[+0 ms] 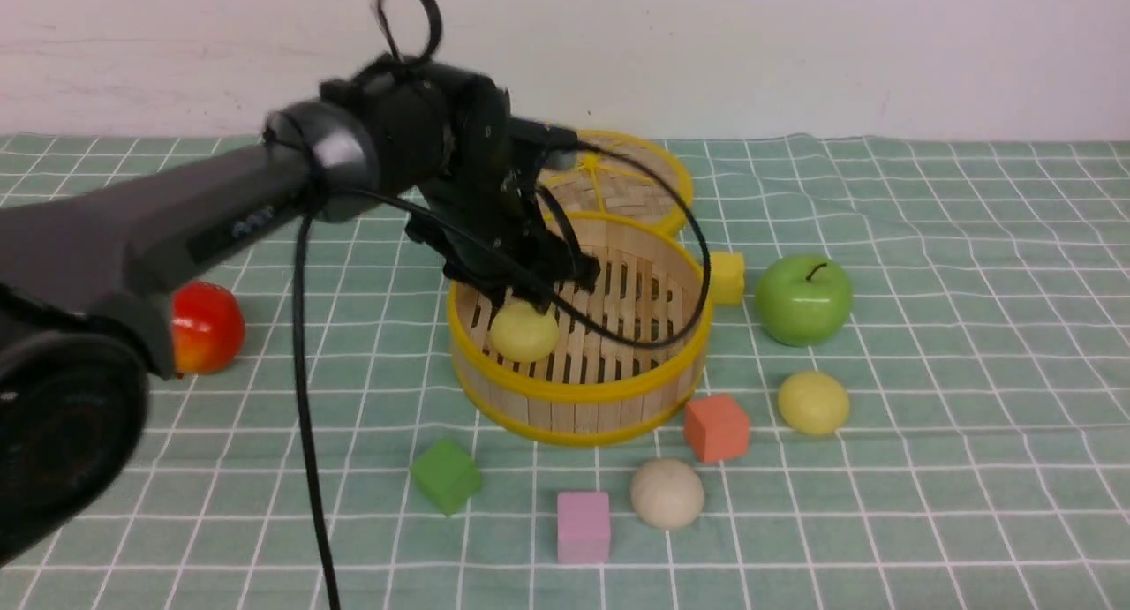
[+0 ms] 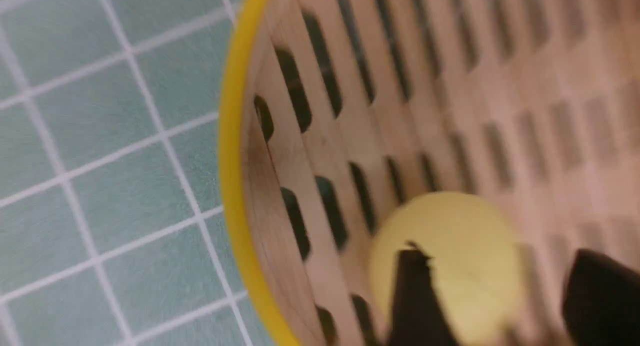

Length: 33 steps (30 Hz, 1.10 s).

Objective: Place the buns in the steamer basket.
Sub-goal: Use the right arm to grab a steamed stuffed bun

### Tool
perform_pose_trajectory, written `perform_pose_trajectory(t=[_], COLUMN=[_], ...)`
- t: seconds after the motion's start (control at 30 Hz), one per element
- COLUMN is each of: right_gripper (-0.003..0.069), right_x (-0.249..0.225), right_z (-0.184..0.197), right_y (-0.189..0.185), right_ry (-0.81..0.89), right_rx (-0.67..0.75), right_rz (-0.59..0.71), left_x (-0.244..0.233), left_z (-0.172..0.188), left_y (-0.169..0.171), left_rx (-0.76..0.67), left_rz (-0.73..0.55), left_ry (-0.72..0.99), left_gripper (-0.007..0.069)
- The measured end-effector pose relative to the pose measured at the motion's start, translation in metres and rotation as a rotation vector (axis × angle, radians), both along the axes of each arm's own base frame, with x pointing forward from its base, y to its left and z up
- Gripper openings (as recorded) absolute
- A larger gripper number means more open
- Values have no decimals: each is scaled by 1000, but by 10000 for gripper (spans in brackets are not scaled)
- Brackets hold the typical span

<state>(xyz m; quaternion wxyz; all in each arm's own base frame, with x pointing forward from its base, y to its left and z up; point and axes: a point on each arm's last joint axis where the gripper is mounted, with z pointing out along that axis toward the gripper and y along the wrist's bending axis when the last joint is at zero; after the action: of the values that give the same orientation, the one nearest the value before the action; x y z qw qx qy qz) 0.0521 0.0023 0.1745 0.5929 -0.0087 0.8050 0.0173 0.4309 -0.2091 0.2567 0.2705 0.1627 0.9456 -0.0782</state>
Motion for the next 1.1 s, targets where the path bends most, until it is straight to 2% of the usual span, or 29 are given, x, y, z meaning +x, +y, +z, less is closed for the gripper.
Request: perform_pose_trajectory(t=[0.1,0.2,0.33,0.43,0.47,0.67,0.83,0.9,0.97,1.03,1.07,1.1], right_gripper=[240,240,240,240,240,240,240,240,240,240,240,240], right_x=[0,0,0,0,0,0,0,1,2,4,4,4], right_z=[0,0,0,0,0,0,0,1,3,13,13,19], right_y=[0,0,0,0,0,0,0,0,2,4,4,3], right_ry=[0,0,0,0,0,0,-3,-22,-61,-146,-146,-210], right_rx=[0,0,0,0,0,0,-3,39,171,405,416,563], right_rz=[0,0,0,0,0,0,0,-7,-21,-46,-46,-65], left_x=[-21,-50,-104,-147,-158,-222,-278,-300,-322,-342,-344,-353], left_z=[52,100,157,174,179,164,115,95,82,63,64,51], left_y=[8,20,45,63,68,92,114,124,134,145,146,153], left_rx=[-60,-89,-128,-162,-178,-320,-404,-445,-500,-571,-574,-617], left_rz=[13,6,-18,-52,-57,-58,-97,-102,-95,-62,-65,-31], left_ry=[-41,-63,-133,-183,-205,-283,-360,-406,-470,-545,-556,-607], left_gripper=[472,426,179,3,-14,-14,-14,-14,-14,-14,-14,-14])
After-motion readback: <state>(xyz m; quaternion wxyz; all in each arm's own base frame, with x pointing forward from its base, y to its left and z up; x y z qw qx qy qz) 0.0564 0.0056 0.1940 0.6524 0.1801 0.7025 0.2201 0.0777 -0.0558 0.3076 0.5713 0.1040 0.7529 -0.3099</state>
